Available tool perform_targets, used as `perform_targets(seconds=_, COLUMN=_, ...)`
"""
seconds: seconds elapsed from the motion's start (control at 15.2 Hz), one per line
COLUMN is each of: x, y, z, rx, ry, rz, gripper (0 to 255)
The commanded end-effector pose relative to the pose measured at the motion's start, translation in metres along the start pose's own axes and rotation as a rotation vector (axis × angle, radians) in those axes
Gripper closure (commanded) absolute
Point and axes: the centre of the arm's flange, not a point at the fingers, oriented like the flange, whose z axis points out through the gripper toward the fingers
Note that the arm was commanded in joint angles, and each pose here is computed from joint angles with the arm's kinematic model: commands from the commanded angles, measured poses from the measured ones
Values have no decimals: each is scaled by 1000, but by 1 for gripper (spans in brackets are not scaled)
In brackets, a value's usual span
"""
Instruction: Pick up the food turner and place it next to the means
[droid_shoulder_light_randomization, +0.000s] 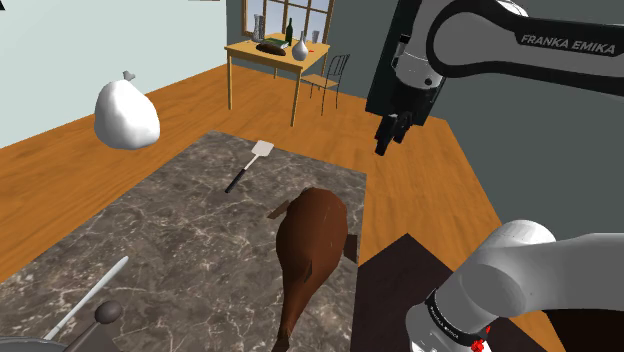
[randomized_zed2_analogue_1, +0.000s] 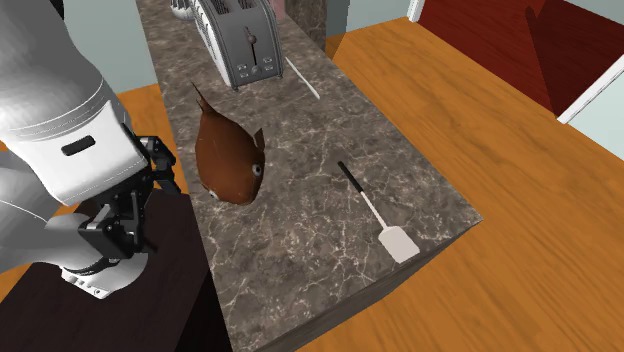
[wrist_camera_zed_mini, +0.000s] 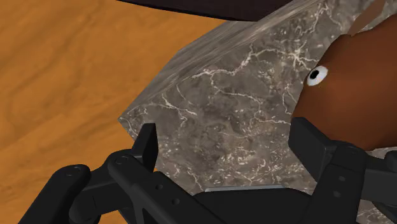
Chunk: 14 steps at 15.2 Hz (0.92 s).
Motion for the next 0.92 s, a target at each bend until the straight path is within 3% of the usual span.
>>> perform_targets(seconds=0.0, x=0, y=0, z=0, rx=0, ry=0, rz=0, gripper=0)
perform_targets(seconds=0.86, x=125, y=-100, z=58, rx=33, ry=-40, rz=431, gripper=0)
